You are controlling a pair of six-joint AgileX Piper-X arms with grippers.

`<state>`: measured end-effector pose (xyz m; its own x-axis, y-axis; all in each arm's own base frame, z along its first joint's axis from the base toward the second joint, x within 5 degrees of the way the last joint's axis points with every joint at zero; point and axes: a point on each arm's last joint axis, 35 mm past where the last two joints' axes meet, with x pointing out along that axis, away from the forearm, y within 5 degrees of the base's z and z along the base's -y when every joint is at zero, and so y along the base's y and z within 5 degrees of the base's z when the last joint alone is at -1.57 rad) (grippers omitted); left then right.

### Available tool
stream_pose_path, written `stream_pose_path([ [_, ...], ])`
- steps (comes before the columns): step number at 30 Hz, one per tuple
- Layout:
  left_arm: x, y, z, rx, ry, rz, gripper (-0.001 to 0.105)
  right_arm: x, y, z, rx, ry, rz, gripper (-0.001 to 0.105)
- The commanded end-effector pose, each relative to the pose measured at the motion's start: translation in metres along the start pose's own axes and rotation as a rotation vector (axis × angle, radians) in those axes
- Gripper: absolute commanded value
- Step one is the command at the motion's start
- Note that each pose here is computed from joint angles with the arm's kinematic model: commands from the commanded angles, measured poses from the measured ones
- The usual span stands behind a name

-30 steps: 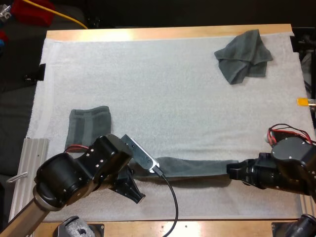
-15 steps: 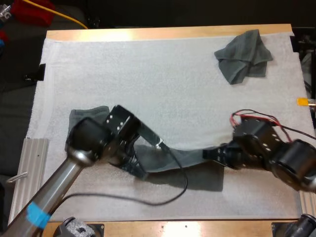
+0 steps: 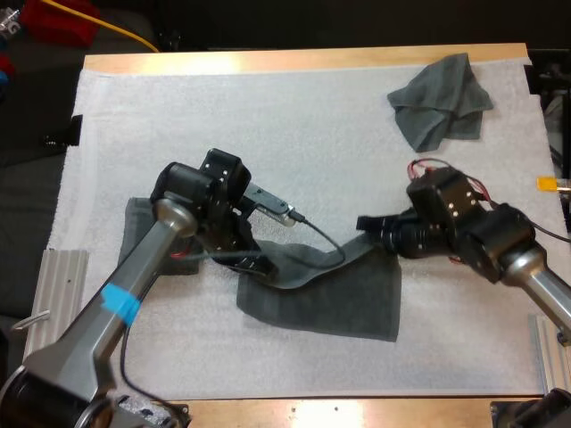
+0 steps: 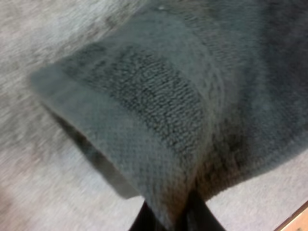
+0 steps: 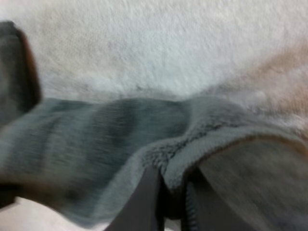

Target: Pick towel from pile, fold and stack

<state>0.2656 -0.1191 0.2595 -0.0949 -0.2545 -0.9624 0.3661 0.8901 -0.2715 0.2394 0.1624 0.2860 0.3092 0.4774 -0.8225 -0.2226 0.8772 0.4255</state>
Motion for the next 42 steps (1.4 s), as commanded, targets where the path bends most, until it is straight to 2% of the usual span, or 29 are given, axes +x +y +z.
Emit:
stream_pose_path([
  [1,0.007,0.002,0.005,0.001,0.004,-0.031,0.000,0.002,-0.001,0.008,0.003,-0.011,0.041,0.001],
  [3,0.017,0.006,0.012,-0.026,0.019,-0.048,0.000,0.009,-0.008,0.014,0.044,-0.009,0.064,0.001],
  [8,0.044,0.025,0.029,-0.157,0.057,-0.210,0.000,0.027,-0.030,0.030,0.149,0.002,0.107,0.001],
  [13,0.065,0.044,0.040,-0.254,0.083,-0.315,0.000,0.040,-0.049,0.040,0.217,0.000,0.115,0.001],
  [18,0.077,0.060,0.049,-0.347,0.061,-0.396,0.000,0.053,-0.062,0.045,0.268,0.006,0.123,0.001],
  [23,0.080,0.073,0.060,-0.443,-0.002,-0.489,0.000,0.065,-0.070,0.053,0.312,-0.010,0.151,0.001],
  [34,0.075,0.080,0.082,-0.556,-0.157,-0.525,0.000,0.078,-0.075,0.062,0.363,-0.097,0.108,0.001],
  [39,0.073,0.082,0.091,-0.584,-0.228,-0.510,0.000,0.077,-0.080,0.065,0.399,-0.150,0.053,0.001],
  [42,0.072,0.083,0.094,-0.575,-0.263,-0.497,0.000,0.080,-0.082,0.066,0.412,-0.161,0.042,0.001],
])
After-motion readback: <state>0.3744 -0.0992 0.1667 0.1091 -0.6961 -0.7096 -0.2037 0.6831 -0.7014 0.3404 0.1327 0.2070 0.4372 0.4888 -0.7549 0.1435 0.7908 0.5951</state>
